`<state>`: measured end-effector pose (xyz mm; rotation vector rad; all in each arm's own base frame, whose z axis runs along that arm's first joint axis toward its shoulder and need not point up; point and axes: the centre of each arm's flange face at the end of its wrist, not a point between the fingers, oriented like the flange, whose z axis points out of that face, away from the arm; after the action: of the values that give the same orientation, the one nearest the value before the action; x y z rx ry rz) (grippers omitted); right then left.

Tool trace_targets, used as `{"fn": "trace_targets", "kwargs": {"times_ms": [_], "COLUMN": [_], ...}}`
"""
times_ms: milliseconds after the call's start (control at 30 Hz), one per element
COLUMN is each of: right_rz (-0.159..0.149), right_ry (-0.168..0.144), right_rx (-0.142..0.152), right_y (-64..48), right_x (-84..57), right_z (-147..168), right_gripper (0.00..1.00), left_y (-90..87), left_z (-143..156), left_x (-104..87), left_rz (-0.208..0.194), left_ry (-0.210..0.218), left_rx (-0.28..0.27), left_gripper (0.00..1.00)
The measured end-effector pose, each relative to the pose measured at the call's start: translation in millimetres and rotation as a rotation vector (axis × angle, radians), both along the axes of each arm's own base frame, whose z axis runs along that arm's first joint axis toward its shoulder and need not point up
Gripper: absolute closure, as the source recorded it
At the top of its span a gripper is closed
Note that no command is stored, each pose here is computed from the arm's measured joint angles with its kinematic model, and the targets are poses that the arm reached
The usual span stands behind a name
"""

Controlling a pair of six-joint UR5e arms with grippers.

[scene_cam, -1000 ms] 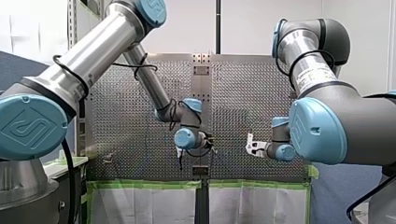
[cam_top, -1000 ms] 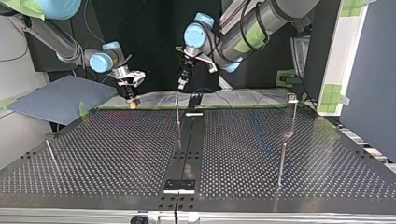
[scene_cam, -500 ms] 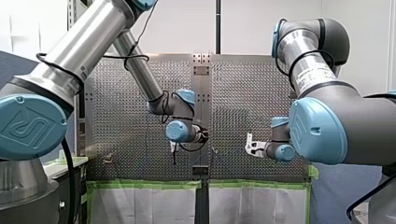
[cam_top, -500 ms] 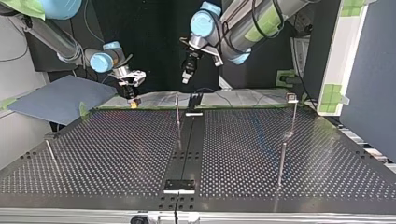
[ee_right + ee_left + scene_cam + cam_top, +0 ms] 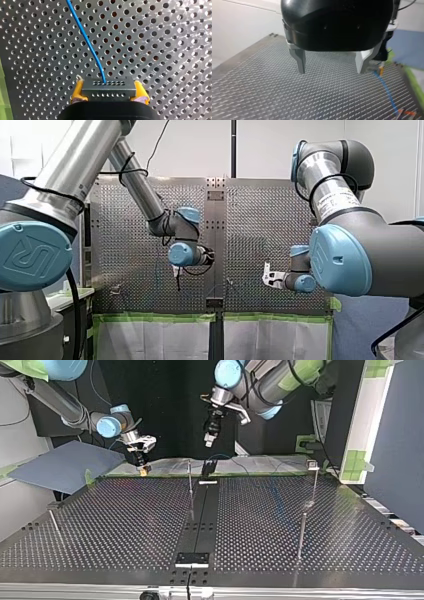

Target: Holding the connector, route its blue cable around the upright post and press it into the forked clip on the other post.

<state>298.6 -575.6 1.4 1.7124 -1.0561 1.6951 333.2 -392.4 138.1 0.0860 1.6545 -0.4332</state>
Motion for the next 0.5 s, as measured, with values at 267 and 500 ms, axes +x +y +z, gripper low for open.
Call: {"fn": "trace_targets", "kwargs": {"times_ms": [267, 500], "right_rz": [0.0, 0.001], "right_ry": [0.0, 0.001], "right_rx": [0.001, 0.003], "right_y": [0.1, 0.6], "right_x": [0.1, 0.6], "right_z": [-0.1, -0.2], "right_gripper": [1.0, 1.0], "left_y": [22.6, 37.3], "left_z": [15.7, 22.9], "left_x": [-15.9, -32.7], "left_rz": [0.07, 0.081], "left_ry": [-0.038, -0.039], "left_rx": [-0.019, -0.016], "left_gripper": [0.0, 0.0]}}
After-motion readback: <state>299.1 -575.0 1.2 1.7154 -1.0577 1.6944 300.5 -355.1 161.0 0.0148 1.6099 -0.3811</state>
